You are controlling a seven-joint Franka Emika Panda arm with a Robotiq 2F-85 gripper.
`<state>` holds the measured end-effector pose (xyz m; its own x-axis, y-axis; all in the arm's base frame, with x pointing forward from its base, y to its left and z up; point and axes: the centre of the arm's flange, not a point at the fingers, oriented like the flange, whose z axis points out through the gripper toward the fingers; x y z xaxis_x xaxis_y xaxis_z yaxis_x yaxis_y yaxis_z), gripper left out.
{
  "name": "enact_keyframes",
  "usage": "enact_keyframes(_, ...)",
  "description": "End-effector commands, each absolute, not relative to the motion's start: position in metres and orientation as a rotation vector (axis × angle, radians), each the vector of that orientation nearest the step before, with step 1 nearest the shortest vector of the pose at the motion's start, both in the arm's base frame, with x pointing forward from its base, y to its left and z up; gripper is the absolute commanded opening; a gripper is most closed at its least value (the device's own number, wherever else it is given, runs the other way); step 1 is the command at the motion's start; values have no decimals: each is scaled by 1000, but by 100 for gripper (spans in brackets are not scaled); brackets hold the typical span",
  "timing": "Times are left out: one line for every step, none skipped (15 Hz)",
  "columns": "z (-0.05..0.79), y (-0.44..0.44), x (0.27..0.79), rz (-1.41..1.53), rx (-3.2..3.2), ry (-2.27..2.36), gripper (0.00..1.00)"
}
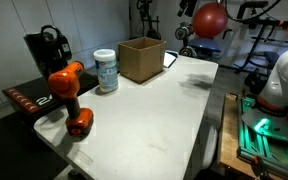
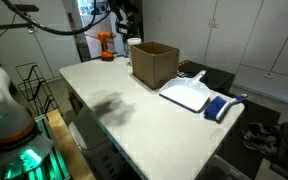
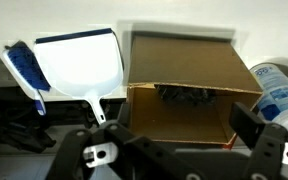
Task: Pick up the second glove from the right and put it on the leftmost glove, pick up the glove to the right of the stacked glove and put it on the stack of gloves, pick up the rightmost glove and put it on the stack of gloves, pick up all the gloves and put them in the cardboard box
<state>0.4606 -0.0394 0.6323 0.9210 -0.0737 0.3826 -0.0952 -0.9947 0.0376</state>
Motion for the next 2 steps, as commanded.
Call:
enact_keyframes(632,-39,461,598,3023,-131,100)
enact_keyframes(632,-40,461,597,3023,-130,100)
